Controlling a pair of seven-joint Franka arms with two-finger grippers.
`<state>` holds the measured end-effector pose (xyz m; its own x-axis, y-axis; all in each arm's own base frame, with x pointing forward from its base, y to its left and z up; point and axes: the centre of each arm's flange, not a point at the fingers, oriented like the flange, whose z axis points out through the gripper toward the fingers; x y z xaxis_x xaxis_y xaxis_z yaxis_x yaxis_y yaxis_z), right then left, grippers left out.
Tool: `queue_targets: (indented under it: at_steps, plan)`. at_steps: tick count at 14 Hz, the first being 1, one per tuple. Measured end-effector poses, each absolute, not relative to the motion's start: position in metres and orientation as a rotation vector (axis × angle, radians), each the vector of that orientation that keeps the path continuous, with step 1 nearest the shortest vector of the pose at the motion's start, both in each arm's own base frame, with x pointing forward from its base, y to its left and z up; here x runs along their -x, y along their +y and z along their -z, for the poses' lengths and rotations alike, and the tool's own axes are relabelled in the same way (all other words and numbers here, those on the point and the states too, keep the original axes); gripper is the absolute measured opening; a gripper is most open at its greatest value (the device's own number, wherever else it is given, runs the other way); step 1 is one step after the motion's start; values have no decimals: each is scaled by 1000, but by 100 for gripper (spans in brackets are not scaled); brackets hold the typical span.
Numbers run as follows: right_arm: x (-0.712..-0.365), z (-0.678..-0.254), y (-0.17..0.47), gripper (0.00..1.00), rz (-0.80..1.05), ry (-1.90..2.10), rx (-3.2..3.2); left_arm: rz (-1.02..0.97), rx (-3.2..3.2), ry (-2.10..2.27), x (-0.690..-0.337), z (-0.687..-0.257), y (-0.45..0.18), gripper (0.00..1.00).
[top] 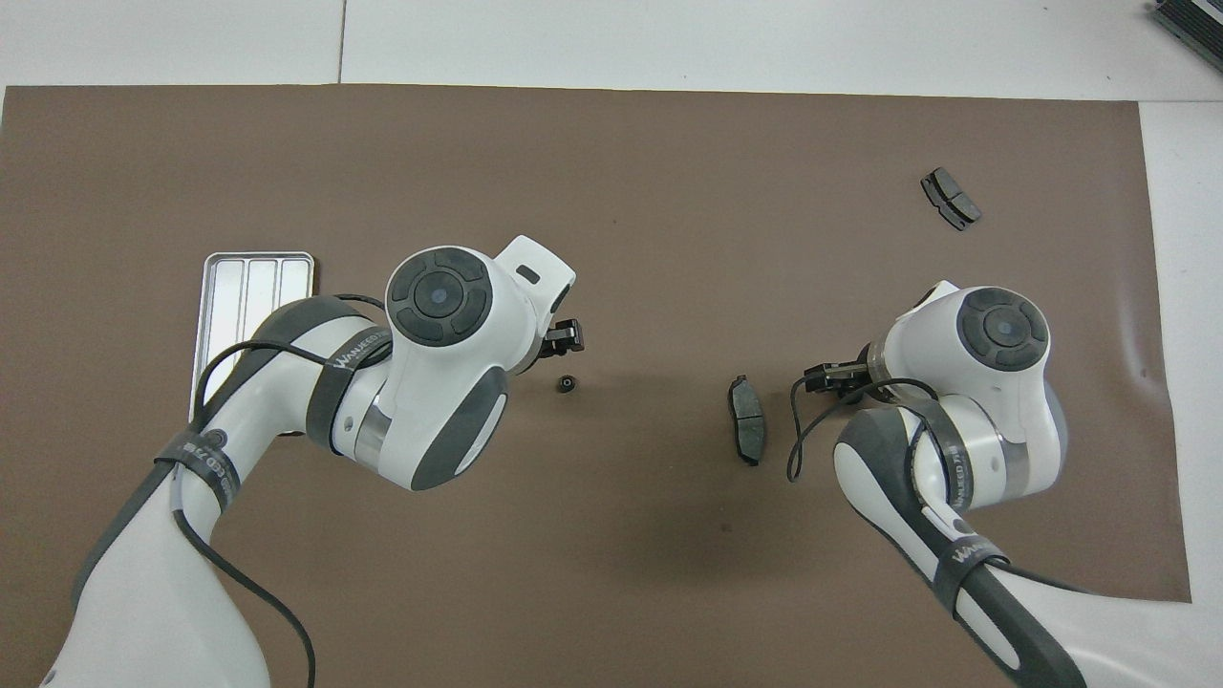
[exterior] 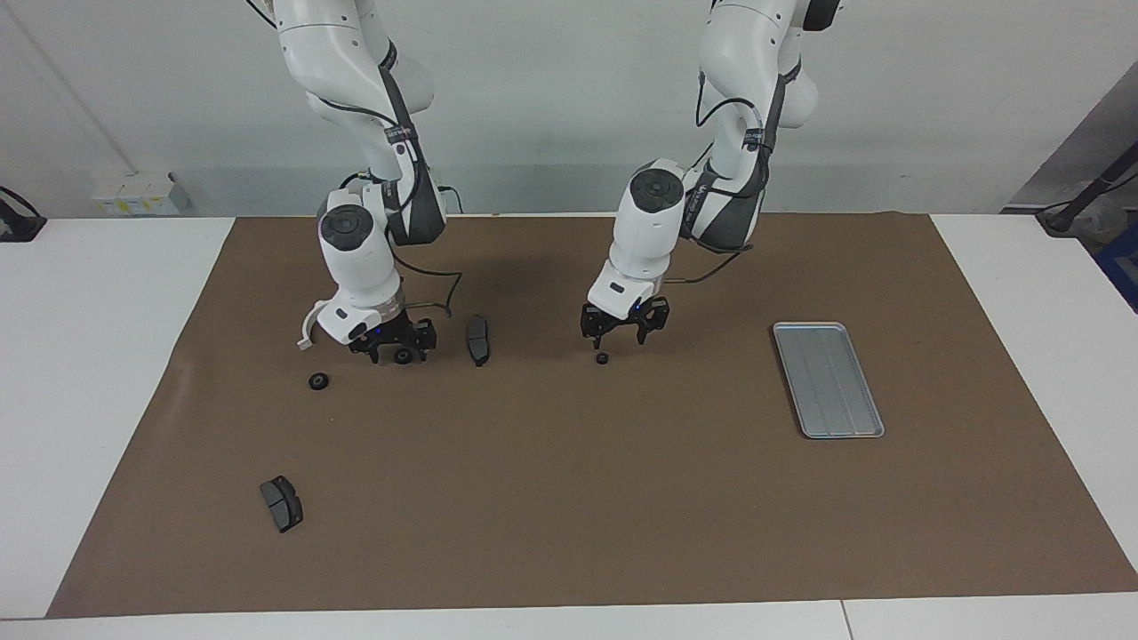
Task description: Pick bearing gear from pile to tray
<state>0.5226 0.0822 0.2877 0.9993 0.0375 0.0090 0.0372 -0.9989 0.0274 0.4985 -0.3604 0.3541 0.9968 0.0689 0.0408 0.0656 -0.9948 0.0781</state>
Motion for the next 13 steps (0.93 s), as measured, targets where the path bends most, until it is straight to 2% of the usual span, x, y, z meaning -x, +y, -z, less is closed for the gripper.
queue_targets:
  at_steps: [2,3,6,7,13]
  plan:
    - [-522,-287,83,76,-13,60,-3114,-82,-3053,105,-499,-346,-364,83]
    - [-522,-287,83,74,-13,61,-3114,-87,-3049,109,-499,-340,-367,83]
    - [-522,-287,83,41,-12,50,-3121,-77,-3052,103,-496,-320,-374,81]
    - [-522,-288,83,34,-11,28,-3133,-79,-3054,99,-497,-316,-375,81]
    - [-534,-307,85,34,-77,-25,-3168,-79,-3069,76,-495,-306,-378,77]
